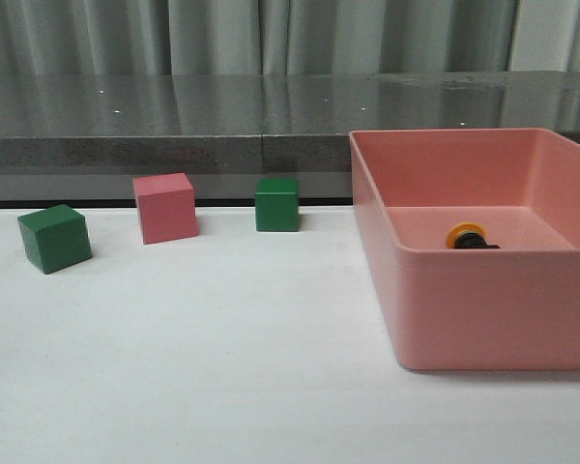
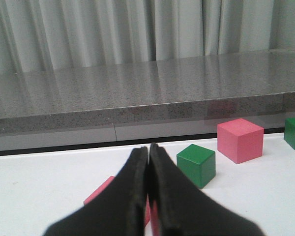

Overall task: Place and stand button with both arms
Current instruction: 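Move the right gripper over the yellow push button inside the pink bin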

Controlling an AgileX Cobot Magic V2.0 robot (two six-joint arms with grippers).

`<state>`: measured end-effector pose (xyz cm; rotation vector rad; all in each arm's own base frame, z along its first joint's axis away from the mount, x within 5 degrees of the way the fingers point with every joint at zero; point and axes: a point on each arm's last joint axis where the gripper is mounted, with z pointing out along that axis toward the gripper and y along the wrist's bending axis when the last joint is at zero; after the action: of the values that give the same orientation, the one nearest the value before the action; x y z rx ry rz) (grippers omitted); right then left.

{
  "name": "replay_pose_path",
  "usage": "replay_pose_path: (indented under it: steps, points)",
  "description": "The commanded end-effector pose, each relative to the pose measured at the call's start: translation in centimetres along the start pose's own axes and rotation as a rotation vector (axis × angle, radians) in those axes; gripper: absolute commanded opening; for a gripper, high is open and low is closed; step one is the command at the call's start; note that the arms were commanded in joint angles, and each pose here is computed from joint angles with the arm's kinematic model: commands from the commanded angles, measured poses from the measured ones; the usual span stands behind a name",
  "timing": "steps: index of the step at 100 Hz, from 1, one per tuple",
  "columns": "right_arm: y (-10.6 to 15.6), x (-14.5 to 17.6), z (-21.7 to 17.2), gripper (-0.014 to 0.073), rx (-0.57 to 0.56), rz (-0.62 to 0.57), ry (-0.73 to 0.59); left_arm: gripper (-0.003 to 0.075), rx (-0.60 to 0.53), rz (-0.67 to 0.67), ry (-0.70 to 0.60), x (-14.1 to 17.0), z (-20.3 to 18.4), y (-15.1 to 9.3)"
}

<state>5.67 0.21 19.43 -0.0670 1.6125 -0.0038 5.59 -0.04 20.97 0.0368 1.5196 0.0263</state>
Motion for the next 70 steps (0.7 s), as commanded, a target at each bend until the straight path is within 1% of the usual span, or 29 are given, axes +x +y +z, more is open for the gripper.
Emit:
replay_pose_path:
  steps: [1,56,64,70]
  points:
    - [-0.1,-1.3,-0.3,-0.0062,0.011,-0.006,-0.117,-0.0019,-0.003,-0.017,-0.075,0.2,-0.2,0.0]
    - [-0.1,-1.3,-0.3,-0.0062,0.011,-0.009,-0.116,-0.0019,-0.003,-0.017,-0.075,0.2,-0.2,0.0]
    - [-0.1,-2.1,-0.4,-0.0062,0.013,-0.011,-0.195,-0.0019,-0.003,-0.017,-0.075,0.2,-0.2,0.0]
    - [-0.1,-2.5,-0.5,-0.0062,0.014,-0.013,-0.218,-0.0019,-0.003,-0.017,-0.075,0.2,-0.2,0.0]
